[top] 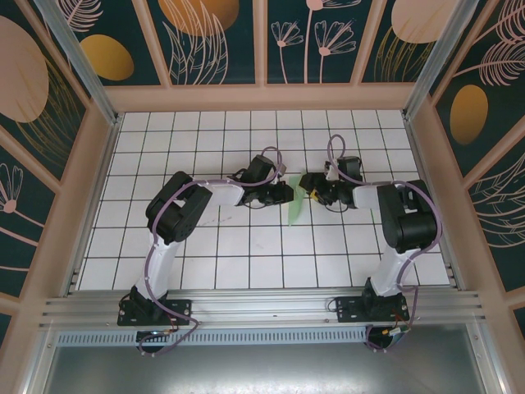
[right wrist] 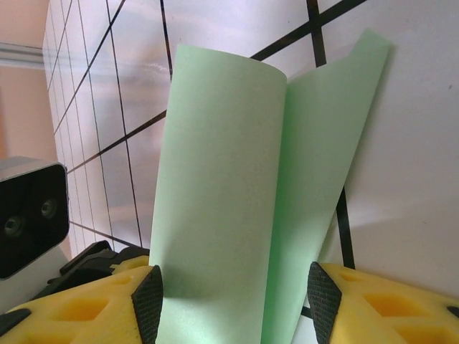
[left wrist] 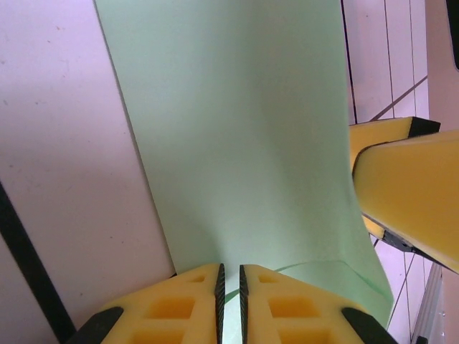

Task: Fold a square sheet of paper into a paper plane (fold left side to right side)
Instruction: Fold the wing for the fifth time at the center of the table.

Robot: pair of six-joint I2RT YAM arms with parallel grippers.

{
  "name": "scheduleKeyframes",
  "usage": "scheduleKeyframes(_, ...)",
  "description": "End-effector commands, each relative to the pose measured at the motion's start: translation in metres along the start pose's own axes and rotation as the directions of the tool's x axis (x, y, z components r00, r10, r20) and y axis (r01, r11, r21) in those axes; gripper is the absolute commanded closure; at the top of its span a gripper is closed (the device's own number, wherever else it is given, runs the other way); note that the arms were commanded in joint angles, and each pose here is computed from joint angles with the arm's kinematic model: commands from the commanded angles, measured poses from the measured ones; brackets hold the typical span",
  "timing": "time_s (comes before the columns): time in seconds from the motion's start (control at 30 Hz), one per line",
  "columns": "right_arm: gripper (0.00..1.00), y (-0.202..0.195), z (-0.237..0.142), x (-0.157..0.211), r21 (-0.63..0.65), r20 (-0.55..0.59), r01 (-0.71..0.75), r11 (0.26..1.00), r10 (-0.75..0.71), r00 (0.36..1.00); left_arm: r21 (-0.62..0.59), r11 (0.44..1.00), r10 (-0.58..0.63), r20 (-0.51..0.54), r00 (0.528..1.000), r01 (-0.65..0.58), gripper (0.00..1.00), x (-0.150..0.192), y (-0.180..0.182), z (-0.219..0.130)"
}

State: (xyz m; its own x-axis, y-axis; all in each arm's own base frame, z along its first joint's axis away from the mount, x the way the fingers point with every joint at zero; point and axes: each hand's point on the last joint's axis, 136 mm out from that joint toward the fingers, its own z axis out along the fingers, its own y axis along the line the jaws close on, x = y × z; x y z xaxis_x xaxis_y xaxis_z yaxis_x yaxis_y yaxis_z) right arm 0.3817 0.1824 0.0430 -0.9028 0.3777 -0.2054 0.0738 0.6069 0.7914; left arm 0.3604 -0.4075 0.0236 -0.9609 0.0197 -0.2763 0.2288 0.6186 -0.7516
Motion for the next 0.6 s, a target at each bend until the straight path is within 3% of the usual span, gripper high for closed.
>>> scheduleKeyframes(0.0,0.41,-0.012,0.007,0.001,0.056,-0.008,-0.03,0.998,0.03,1.0,-0.022,1.0,0.019,-0.02,1.0,-0.019,0.84,0.01,0.004,0.008)
scheduleKeyframes(0.57,0.42,-0.036,0.014,0.01,0.135,-0.042,-0.069,0.988,0.075,0.996,-0.033,0.995,0.092,0.076,0.993,-0.09,0.71,-0.01,-0.026,-0.03)
